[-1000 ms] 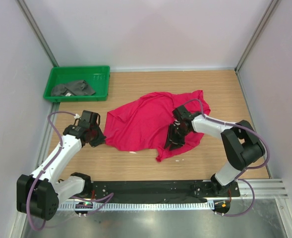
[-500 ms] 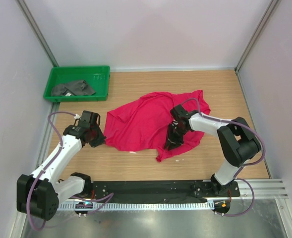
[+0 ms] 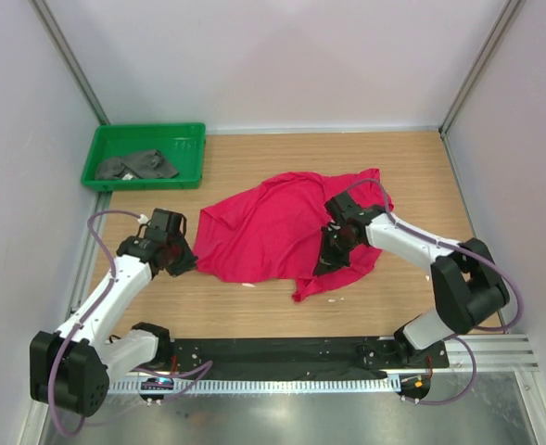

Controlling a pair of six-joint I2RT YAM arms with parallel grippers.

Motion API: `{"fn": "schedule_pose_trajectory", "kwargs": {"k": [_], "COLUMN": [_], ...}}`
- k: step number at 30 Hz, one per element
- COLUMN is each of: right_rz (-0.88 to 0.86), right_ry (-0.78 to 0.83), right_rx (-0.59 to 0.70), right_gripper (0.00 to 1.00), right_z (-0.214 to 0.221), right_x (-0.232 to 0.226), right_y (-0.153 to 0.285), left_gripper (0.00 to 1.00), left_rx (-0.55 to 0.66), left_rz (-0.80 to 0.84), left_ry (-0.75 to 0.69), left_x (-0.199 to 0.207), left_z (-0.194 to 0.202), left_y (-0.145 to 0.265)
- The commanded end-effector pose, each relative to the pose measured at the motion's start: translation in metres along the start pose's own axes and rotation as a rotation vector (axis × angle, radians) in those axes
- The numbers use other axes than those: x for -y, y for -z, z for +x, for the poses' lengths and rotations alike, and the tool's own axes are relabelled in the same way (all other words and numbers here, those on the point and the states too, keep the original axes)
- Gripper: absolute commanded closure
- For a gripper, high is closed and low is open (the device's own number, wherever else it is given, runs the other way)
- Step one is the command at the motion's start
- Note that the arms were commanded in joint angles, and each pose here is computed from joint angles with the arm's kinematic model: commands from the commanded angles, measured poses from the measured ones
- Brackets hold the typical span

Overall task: Fold and stack the t-shirts
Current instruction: Flatten the tshirt out

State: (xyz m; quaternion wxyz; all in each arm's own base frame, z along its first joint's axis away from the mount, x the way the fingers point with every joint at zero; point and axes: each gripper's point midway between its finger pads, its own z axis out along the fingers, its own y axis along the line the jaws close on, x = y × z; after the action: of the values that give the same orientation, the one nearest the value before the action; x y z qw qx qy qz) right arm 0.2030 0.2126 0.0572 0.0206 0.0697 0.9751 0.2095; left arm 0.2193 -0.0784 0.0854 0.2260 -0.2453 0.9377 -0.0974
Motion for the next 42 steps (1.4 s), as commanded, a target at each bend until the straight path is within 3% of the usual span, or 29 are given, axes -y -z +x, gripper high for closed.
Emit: {"fn": "schedule_pose_trajectory", "kwargs": {"k": [1, 9, 15, 17, 19, 20, 22, 27, 34, 36, 37, 39, 40, 42], "right_rz": [-0.031, -0.079, -0.101, -0.133, -0.175, -0.195, -0.203, -0.229, -0.132, -0.071, -0.057, -0.049, -0.05, -0.054], "right_ry": [-0.001, -0.048, -0.142, -0.173, -0.196, -0.225, -0.255, -0.271, -0.27, -0.275, -0.263, -0.246, -0.237, -0.226], "right_rx": [0.046, 0.176, 0.18, 0.18, 0.159, 0.153, 0.161, 0.141, 0.099, 0.099, 0.107, 0.123, 0.126, 0.13], "right_gripper": [0.94, 0.92, 0.89, 0.82, 0.81, 0.9, 0.98, 0.96, 0.98, 0.88, 0.74, 0.64, 0.55, 0.51], "right_z": [0.003, 0.003, 0.027, 0.035, 0.041, 0.043, 0.043, 0.052, 0.071, 0.074, 0.074, 0.071, 0.069, 0.066], "right_x": [-0.007, 0.006, 0.039, 0.042, 0.043, 0.042, 0.045, 0.048, 0.069, 0.081, 0.084, 0.085, 0.085, 0.085], "right_y": [0.021, 0.064, 0.068, 0.062, 0.049, 0.046, 0.037, 0.03, 0.026, 0.025, 0.025, 0.025, 0.025, 0.022], "left_gripper": [1.0, 1.0, 1.0, 1.0, 1.0, 1.0, 1.0, 1.0, 1.0, 1.0, 1.0, 1.0, 1.0, 1.0], "left_rx": [0.034, 0.048, 0.055, 0.05, 0.041, 0.039, 0.028, 0.02, 0.02, 0.017, 0.019, 0.018, 0.016, 0.015], "left_rz": [0.022, 0.046, 0.053, 0.061, 0.068, 0.07, 0.077, 0.081, 0.081, 0.079, 0.082, 0.078, 0.078, 0.075], "left_ry": [0.009, 0.016, 0.026, 0.028, 0.036, 0.04, 0.047, 0.05, 0.047, 0.047, 0.047, 0.047, 0.045, 0.045], "left_x": [0.003, 0.003, 0.002, 0.003, 0.003, 0.003, 0.003, 0.003, 0.003, 0.003, 0.003, 0.003, 0.003, 0.002], "left_z": [-0.006, -0.005, -0.005, -0.003, 0.001, 0.001, 0.005, 0.007, 0.007, 0.008, 0.007, 0.007, 0.008, 0.008], "left_y": [0.004, 0.017, 0.024, 0.024, 0.023, 0.022, 0.021, 0.021, 0.022, 0.022, 0.022, 0.021, 0.02, 0.019]}}
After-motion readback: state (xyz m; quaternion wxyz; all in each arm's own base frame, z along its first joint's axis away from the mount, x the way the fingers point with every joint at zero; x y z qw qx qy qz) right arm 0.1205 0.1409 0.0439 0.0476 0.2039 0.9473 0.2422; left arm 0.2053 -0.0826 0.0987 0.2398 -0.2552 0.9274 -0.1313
